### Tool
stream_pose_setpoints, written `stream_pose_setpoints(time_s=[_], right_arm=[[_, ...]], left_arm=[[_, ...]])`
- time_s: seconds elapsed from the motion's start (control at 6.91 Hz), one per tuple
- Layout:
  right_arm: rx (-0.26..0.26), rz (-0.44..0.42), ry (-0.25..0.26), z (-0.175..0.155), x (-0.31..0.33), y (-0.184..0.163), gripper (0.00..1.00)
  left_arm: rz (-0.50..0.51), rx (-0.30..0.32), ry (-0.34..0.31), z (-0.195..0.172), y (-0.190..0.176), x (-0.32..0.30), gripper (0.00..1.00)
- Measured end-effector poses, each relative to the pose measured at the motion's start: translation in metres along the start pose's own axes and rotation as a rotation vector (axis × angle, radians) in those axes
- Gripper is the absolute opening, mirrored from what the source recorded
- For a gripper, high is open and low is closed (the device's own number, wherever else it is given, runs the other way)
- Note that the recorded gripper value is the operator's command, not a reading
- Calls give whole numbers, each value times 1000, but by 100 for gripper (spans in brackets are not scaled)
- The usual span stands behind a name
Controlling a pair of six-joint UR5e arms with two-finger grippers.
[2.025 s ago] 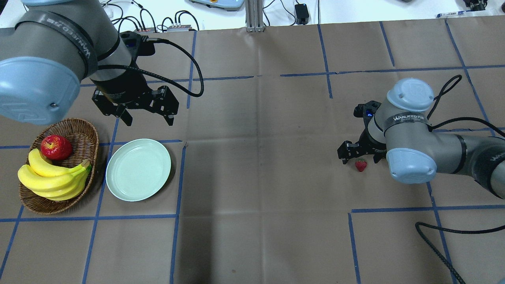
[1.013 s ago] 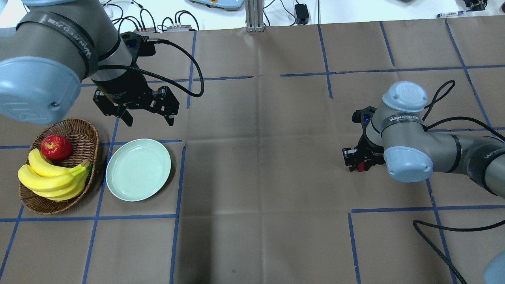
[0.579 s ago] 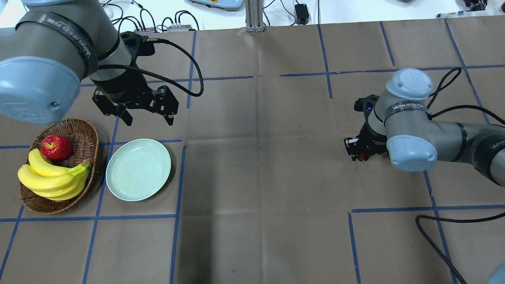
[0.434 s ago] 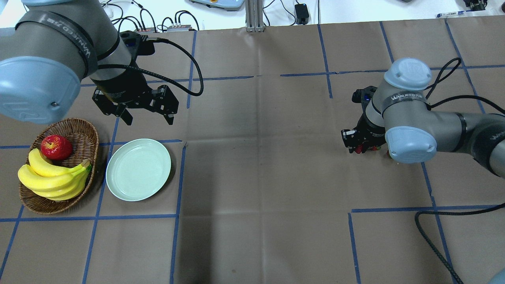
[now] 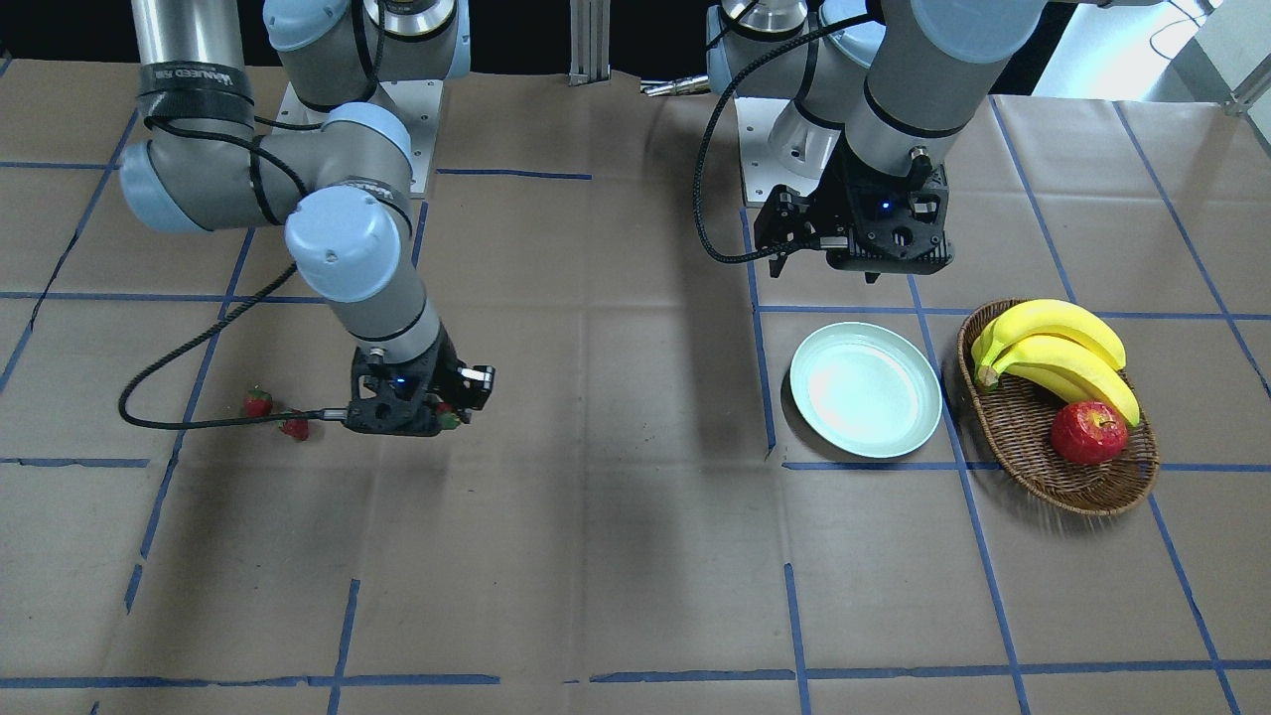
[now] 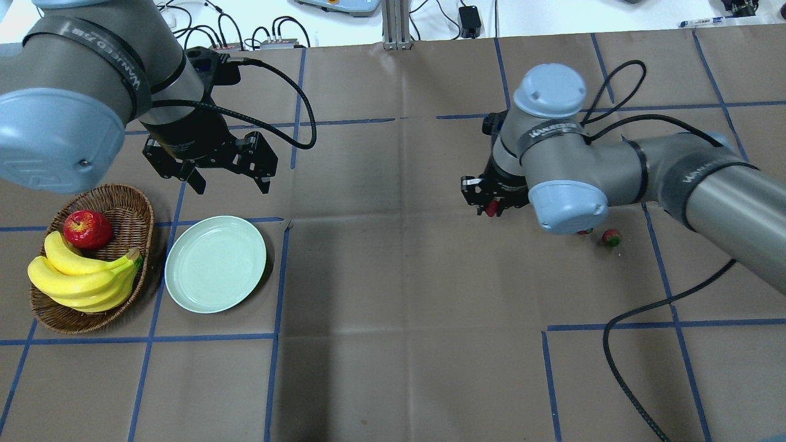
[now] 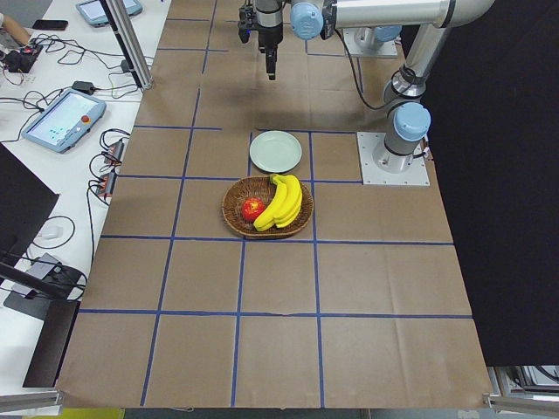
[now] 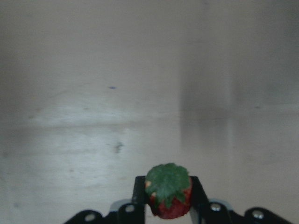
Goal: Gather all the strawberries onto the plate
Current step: 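Carry the strawberry with the right gripper to mid-table and release it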
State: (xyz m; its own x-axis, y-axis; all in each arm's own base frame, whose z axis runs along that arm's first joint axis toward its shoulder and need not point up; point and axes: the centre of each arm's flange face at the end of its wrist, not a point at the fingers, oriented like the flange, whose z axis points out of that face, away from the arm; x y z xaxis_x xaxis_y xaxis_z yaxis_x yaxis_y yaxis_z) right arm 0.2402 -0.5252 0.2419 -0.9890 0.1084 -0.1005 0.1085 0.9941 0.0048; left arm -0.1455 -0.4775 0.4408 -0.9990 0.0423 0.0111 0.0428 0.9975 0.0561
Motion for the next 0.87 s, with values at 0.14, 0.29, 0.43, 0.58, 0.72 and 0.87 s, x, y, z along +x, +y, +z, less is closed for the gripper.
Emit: stream_pose_setpoints(time_s=[0.14,0.29,0.43,0.58,0.72,0.87], right_arm=[[-4,27,-15,12,-48,-4,5],[-7,39,-23,29,-96,-10,5],[-13,51,-24,46,-128,-15,36],[-21,64,-19,59,-144,-17,99],[-29,69,-13,66,-147,-18,100],[-32,73,-9,66,-143,-20,100]], left_arm=[[-1,2,-1,-1,1,-1,100],[4,3,-2,-2,1,-2,100],[22,3,-2,-2,1,-2,100],[39,4,-1,-2,1,-3,100],[44,4,2,-2,1,-4,100],[48,4,4,-2,0,-4,100]])
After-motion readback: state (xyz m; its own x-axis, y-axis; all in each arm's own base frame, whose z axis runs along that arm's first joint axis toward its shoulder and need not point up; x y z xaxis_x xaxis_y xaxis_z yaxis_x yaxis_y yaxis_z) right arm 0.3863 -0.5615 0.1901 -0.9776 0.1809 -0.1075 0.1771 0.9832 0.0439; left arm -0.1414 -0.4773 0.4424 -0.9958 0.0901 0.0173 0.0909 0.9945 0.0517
